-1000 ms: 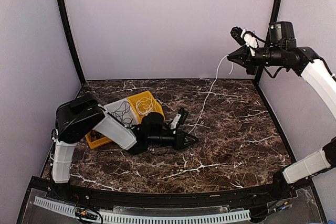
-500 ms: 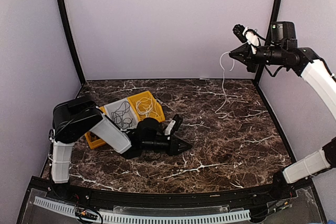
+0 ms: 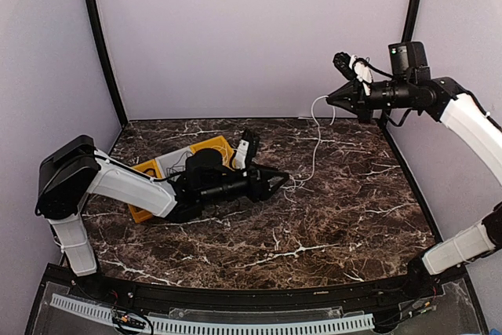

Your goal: Untangle the cables

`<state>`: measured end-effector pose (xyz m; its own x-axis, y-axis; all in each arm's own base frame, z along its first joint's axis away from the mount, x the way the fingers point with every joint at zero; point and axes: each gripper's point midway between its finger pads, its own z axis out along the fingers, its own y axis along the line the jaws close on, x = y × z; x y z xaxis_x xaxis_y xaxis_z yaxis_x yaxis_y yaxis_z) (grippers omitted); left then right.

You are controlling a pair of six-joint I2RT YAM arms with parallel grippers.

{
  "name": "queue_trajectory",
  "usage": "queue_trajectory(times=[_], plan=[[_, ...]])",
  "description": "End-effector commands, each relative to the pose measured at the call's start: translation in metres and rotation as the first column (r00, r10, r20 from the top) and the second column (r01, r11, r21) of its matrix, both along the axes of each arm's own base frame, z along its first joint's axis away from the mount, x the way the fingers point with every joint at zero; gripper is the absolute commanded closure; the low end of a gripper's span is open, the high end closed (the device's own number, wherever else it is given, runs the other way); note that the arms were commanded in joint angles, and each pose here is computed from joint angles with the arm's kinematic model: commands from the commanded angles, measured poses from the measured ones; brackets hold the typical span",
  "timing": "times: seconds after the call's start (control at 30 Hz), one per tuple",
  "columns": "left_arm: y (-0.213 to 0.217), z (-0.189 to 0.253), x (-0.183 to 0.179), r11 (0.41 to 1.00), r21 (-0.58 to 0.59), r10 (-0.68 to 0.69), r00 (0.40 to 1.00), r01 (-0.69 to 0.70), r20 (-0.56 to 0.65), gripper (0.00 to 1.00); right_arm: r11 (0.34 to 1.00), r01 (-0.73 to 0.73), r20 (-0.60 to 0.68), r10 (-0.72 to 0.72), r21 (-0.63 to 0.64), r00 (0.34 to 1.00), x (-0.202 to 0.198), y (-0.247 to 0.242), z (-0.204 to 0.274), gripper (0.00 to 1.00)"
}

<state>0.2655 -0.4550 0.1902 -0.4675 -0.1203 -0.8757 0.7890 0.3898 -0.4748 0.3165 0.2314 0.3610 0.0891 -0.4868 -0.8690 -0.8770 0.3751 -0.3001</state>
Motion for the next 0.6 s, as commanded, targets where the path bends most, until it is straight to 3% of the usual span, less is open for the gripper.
queue_trajectory(times=[0.0,0.23,0.47,0.57], plan=[[-0.003,0.032,0.015,0.997,0.031,0.061,0.990,-0.065,0.125,0.45,0.997,-0.080,-0.013,0.080,0.004,0.997,-0.016,0.017,-0.006,1.00],[-0.037,0.034,0.019,0.999,0.047,-0.034,0.981,0.025,0.193,0.45,0.994,-0.111,-0.019,0.111,0.004,0.994,-0.023,0.025,-0.006,1.00],[-0.071,0.010,0.020,0.990,0.066,-0.138,0.974,0.129,0.178,0.45,0.992,-0.128,-0.018,0.128,0.008,0.992,-0.028,0.027,-0.003,1.00],[-0.081,0.000,0.023,0.987,0.075,-0.150,0.975,0.139,0.166,0.61,0.992,-0.130,-0.019,0.130,0.008,0.991,-0.030,0.027,-0.003,1.00]])
